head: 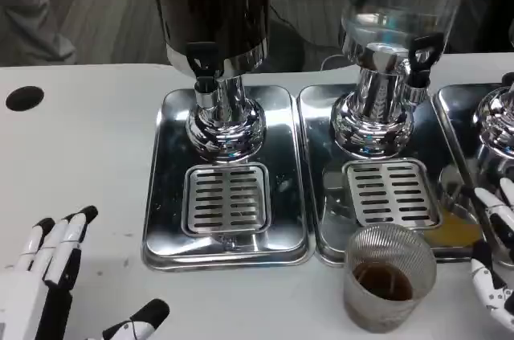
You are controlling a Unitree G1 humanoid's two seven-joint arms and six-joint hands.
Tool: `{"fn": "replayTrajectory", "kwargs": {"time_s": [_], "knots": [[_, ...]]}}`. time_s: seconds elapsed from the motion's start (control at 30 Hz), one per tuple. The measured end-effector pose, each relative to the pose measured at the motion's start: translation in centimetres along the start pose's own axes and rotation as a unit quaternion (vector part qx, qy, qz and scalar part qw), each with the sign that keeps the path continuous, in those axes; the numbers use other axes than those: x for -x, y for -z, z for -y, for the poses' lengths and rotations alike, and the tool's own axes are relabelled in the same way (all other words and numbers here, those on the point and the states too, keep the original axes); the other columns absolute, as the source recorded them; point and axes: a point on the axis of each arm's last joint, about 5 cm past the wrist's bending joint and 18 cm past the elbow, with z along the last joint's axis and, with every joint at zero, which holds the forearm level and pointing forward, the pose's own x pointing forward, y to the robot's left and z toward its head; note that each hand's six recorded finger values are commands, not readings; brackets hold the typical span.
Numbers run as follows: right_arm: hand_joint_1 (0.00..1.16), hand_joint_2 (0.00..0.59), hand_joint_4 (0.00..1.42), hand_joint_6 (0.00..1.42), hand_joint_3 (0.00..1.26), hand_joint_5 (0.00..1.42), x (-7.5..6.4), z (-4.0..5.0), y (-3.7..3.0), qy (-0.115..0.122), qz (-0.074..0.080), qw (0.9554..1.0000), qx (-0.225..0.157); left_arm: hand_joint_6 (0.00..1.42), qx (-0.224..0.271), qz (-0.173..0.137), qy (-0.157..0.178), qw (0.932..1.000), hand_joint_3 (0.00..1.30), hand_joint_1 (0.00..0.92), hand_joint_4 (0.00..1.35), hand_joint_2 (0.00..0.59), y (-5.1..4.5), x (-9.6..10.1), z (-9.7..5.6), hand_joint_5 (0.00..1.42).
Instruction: Grasp the cup under the faucet to collect the drink, then remove the cup.
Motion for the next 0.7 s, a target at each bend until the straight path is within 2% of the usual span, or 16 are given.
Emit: {"fn": "replayTrajectory", "kwargs": {"time_s": [0.33,0.7], "knots": [[0.31,0.586,0.00,0.00,0.14,0.00,0.57,0.09,0.25,0.004,-0.013,0.9998,-0.016,0.19,-0.001,-0.002,0.004,1.0000,0.05,0.000,0.00,0.090,0.09,0.21,-0.03,0.02],[0.31,0.586,0.00,0.00,0.14,0.00,0.78,0.11,0.31,0.006,-0.016,0.9995,-0.028,0.19,0.000,0.001,0.002,1.0000,0.05,0.000,0.00,0.085,-0.07,0.26,-0.19,0.03]]}}
